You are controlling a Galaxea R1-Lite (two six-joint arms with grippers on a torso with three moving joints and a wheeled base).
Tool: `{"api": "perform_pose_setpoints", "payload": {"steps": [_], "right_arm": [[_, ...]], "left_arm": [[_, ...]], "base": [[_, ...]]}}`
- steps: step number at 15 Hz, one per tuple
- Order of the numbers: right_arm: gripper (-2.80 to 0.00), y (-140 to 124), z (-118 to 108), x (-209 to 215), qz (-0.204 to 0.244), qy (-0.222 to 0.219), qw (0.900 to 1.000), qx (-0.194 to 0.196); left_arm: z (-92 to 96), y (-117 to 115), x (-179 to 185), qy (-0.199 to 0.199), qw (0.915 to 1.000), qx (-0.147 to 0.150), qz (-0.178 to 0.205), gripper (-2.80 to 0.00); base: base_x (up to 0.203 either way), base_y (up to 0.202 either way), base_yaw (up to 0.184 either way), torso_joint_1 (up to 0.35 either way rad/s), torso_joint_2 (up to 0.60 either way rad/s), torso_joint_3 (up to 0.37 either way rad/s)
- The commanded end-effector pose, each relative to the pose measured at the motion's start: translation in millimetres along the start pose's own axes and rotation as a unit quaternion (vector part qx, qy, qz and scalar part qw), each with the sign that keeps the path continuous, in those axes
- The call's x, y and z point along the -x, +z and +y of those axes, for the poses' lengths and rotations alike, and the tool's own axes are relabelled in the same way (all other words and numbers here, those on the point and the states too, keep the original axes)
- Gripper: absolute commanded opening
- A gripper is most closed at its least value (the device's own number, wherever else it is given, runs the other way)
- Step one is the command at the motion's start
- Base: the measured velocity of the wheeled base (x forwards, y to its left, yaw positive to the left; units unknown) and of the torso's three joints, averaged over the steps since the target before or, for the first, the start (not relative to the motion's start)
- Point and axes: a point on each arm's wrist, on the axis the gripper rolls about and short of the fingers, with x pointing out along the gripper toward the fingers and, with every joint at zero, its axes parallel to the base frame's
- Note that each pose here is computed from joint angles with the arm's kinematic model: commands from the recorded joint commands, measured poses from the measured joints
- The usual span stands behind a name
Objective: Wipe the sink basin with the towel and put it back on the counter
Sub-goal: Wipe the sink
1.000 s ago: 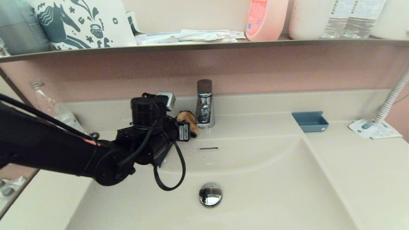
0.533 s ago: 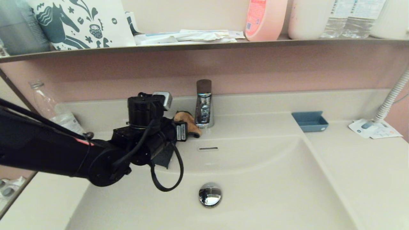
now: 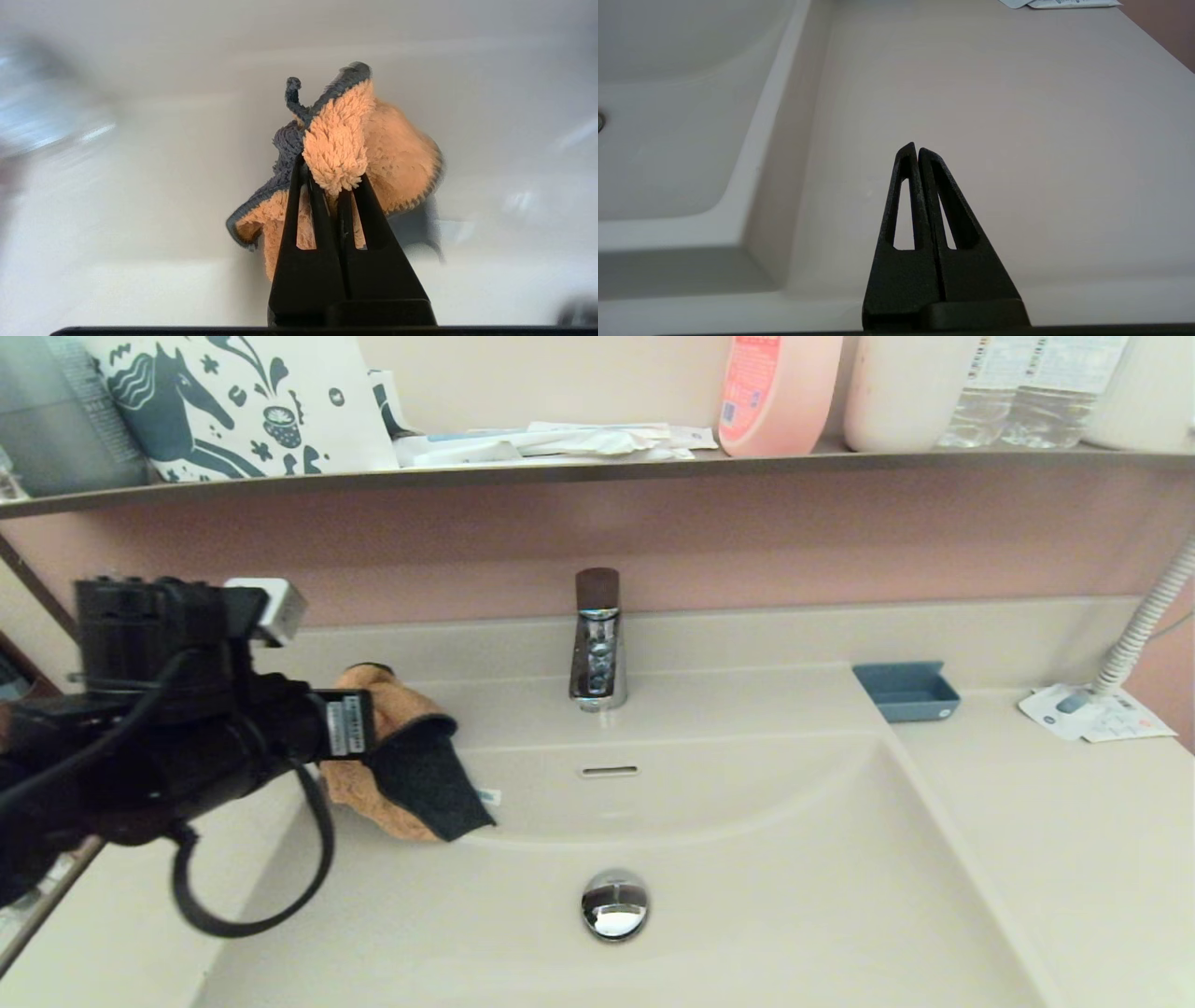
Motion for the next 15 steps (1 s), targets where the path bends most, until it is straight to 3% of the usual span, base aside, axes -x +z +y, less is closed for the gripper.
{"api": "perform_pose_setpoints", "payload": {"steps": [1,2,4,9,11,15], "right_arm": [[-2.80,0.0,0.0,-0.1,0.000,0.000,1.000,0.000],[-2.80,0.0,0.0,-0.1,0.000,0.000,1.000,0.000],[-2.80,0.0,0.0,-0.1,0.000,0.000,1.000,0.000],[-2.80,0.0,0.0,-0.1,0.000,0.000,1.000,0.000],[-2.80,0.0,0.0,-0.1,0.000,0.000,1.000,0.000],[-2.80,0.0,0.0,-0.1,0.000,0.000,1.000,0.000]], "left_arm": [[29.6,6.9,56.8,0.022,0.9997,0.002,0.005,-2.80],[41.6,13.7,76.4,0.036,0.9992,0.000,0.019,-2.80],[61.7,36.7,105.1,0.073,0.9972,0.013,0.011,-2.80],[87.5,63.3,152.4,0.140,0.9891,0.015,0.041,-2.80],[96.1,62.8,160.6,0.173,0.9823,-0.001,0.072,-2.80],[99.2,35.5,146.7,0.139,0.9783,0.006,0.154,-2.80]], "base": [[0.000,0.000,0.000,0.000,0.00,0.000],[0.000,0.000,0.000,0.000,0.00,0.000],[0.000,0.000,0.000,0.000,0.00,0.000],[0.000,0.000,0.000,0.000,0.00,0.000],[0.000,0.000,0.000,0.000,0.00,0.000],[0.000,0.000,0.000,0.000,0.00,0.000]]}}
